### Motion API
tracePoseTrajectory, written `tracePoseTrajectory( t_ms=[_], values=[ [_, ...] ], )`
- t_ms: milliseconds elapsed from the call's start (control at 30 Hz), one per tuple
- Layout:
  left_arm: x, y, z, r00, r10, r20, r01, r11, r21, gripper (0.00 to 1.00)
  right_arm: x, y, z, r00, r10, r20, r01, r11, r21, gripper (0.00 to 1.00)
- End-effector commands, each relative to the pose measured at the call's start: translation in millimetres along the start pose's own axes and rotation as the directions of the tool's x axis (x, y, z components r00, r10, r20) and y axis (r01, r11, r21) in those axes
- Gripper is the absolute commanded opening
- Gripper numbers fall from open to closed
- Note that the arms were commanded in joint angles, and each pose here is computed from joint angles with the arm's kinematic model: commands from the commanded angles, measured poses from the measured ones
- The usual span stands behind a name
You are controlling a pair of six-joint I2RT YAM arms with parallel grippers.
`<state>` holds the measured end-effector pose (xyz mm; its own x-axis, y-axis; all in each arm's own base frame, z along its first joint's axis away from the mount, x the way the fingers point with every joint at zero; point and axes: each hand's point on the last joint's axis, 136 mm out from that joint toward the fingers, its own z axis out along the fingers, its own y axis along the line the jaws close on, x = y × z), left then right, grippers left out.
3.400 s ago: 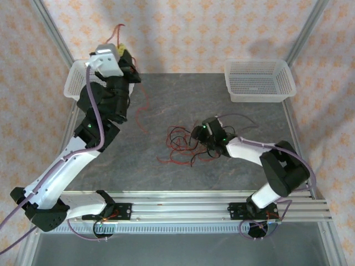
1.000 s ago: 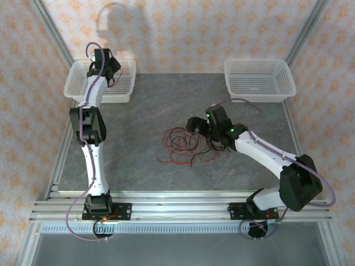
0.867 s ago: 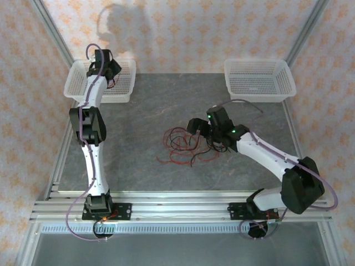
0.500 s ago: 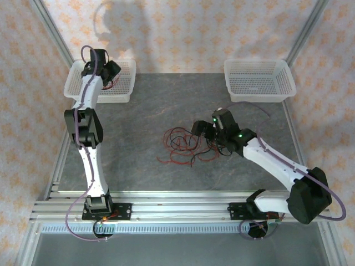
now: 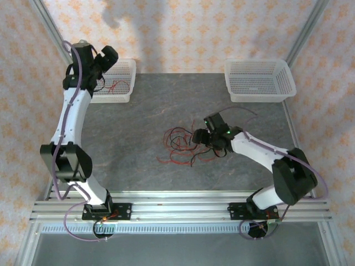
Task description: Untangle the cables
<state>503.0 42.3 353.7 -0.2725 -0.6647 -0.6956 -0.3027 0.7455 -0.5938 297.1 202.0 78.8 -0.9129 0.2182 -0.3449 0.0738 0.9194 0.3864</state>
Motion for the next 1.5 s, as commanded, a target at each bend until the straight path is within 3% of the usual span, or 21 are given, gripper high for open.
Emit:
tracePoseTrajectory(
  t_ms=[0,167,233,500,700,1033,1233,1467],
  values=[
    [14.3,-0.1,-7.3,0.999,0.032,-0.005,-0.032,0.999,0.030,0.98,-8.9,4.8,9.9,1.000,-0.020,0.003,0.020,1.000,0.006,0.71],
    [33.9,-14.9,-32.6,0.995,0.098,0.011,-0.099,0.990,0.096,0.99,-12.0,5.9,29.5,1.000,-0.023,-0.019,0.024,0.999,0.029,0.64],
    [40.2,-18.2,-42.0,0.995,0.100,0.025,-0.103,0.987,0.125,0.99,-12.8,6.4,36.3,0.999,-0.022,-0.027,0.023,0.999,0.035,0.55],
    [51.0,-12.3,-66.0,0.991,0.114,0.067,-0.123,0.981,0.152,0.99,-24.8,25.1,33.9,0.999,-0.037,-0.019,0.037,0.999,0.015,0.00],
    [69.5,-22.5,-86.2,0.990,0.124,0.071,-0.138,0.958,0.251,0.98,-45.9,55.1,1.0,0.998,-0.053,0.047,0.056,0.996,-0.065,0.00],
    [143.0,-85.6,-111.6,0.967,0.256,0.021,-0.225,0.805,0.548,0.93,-89.1,120.3,-70.4,0.964,-0.160,0.214,0.215,0.940,-0.265,0.00],
    [189.7,-99.7,-94.5,0.963,0.220,-0.158,-0.066,0.756,0.651,0.90,-89.5,138.9,-81.8,0.887,-0.321,0.333,0.426,0.846,-0.320,0.00],
    [238.1,-113.7,-84.9,0.938,0.228,-0.262,0.020,0.718,0.696,0.91,-83.6,149.8,-97.8,0.806,-0.393,0.442,0.560,0.750,-0.353,0.00]
  ],
)
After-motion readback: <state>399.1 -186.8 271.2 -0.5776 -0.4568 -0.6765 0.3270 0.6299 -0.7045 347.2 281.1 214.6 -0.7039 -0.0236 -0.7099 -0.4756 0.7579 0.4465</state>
